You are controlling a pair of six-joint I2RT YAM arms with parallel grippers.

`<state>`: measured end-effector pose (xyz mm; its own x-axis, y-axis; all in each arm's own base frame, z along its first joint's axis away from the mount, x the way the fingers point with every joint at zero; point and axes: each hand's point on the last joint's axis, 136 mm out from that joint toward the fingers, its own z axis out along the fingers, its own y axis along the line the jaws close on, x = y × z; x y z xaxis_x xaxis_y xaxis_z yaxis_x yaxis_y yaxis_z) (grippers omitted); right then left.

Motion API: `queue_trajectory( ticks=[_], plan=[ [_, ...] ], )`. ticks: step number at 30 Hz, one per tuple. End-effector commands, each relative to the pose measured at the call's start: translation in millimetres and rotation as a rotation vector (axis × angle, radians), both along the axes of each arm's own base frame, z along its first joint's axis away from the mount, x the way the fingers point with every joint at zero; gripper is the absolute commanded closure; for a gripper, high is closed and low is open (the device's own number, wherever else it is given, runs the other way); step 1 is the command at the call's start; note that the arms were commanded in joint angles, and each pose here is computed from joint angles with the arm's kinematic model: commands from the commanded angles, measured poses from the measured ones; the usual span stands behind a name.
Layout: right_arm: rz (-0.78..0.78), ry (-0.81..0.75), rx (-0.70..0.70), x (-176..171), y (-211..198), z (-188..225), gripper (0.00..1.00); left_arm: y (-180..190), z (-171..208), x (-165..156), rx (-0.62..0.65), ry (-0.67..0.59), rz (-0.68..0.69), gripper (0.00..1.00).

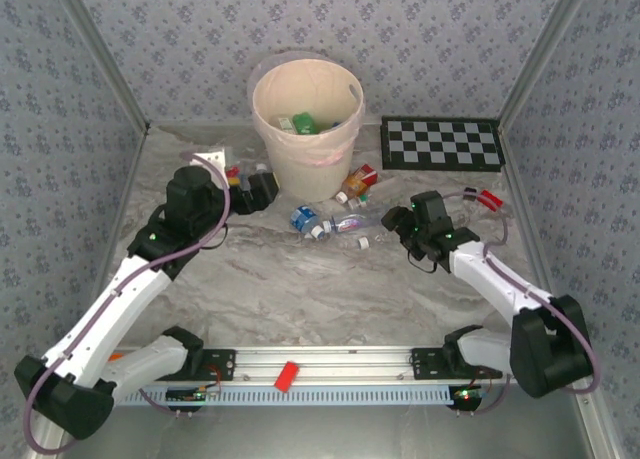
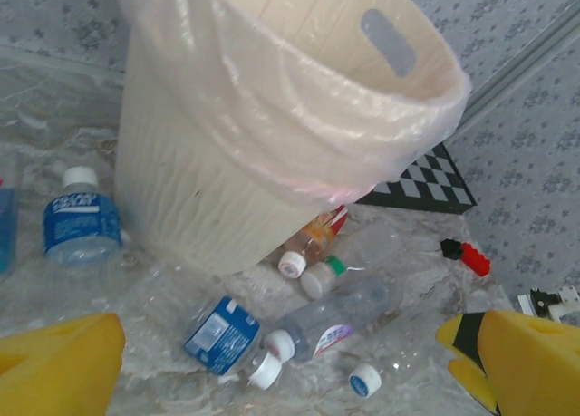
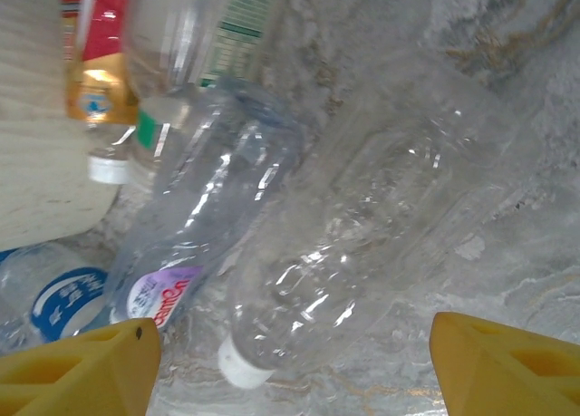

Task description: Put the plastic bottles in the bin

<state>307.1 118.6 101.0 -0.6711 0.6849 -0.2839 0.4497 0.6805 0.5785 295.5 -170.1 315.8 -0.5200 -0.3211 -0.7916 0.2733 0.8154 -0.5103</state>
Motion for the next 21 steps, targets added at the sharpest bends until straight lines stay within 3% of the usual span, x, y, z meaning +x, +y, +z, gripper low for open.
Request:
queue_trajectory(
  ticks=[1,7,21],
  plan=[
    [-0.086,0.007,0.052,14,0,5,0.20,17,16,-16,-0.022,-0.060,0.041,0.00],
    [-0.154,0.100,0.069,16,-5,-24,0.20,29,6,-30,-0.014,-0.054,0.063,0.00],
    [-0.140,0.210,0.132,35,0,-63,0.19,31,-5,-40,-0.040,-0.021,0.056,0.00]
  ],
)
